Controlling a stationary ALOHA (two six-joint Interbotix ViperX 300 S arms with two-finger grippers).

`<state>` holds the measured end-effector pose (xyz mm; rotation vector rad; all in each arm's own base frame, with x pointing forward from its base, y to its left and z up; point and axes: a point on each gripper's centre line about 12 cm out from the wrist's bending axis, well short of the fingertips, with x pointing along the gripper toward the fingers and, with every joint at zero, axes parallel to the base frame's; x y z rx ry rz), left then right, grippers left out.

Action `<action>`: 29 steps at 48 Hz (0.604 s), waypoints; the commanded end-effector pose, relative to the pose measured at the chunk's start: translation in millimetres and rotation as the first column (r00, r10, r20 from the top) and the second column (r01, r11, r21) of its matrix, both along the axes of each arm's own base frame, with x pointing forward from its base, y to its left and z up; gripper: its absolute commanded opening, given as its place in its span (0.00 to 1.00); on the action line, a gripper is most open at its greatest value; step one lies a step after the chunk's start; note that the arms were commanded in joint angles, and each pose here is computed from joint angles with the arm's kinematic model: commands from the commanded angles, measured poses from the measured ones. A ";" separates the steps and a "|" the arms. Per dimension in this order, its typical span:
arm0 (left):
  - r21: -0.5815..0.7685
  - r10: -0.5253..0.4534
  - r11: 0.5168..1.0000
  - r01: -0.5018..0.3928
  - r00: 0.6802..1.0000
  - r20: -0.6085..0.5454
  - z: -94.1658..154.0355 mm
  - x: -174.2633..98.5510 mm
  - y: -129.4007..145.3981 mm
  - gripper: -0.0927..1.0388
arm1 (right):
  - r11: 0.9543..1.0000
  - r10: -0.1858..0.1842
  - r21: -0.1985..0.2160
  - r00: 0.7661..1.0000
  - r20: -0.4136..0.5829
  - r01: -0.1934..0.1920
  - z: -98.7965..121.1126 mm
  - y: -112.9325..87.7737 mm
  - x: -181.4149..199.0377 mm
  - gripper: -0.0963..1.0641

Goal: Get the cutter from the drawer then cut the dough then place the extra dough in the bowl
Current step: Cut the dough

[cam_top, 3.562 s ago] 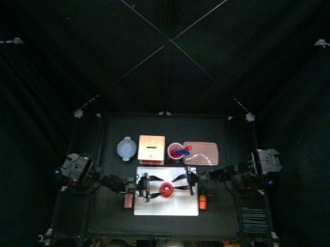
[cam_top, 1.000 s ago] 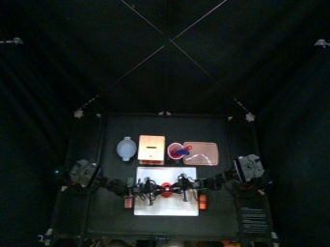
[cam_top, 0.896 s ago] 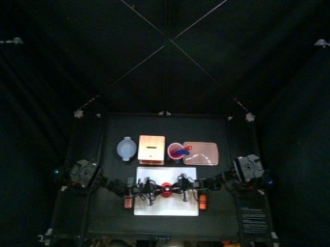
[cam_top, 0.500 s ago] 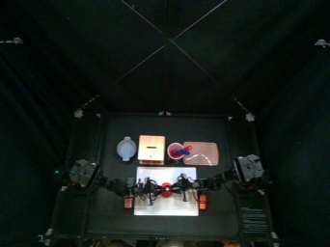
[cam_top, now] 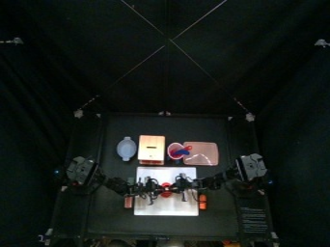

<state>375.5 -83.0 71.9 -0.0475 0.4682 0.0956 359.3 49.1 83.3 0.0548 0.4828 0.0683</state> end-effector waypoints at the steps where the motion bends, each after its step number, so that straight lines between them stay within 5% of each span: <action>1: 0.012 0.001 1.000 -0.001 1.000 0.018 6.0 3.1 1.9 0.65 | 1.000 -0.014 0.015 0.999 0.037 0.013 14.7 -2.1 5.4 0.51; 14: 0.019 0.003 1.000 -0.005 0.991 0.135 35.0 17.2 0.0 0.75 | 0.999 -0.017 0.029 0.996 0.086 0.015 31.1 -0.5 13.7 0.74; 29: 0.101 -0.003 0.995 -0.025 0.964 0.267 73.2 18.0 7.8 0.75 | 0.999 -0.014 0.030 0.996 0.088 0.011 34.4 1.0 17.9 0.75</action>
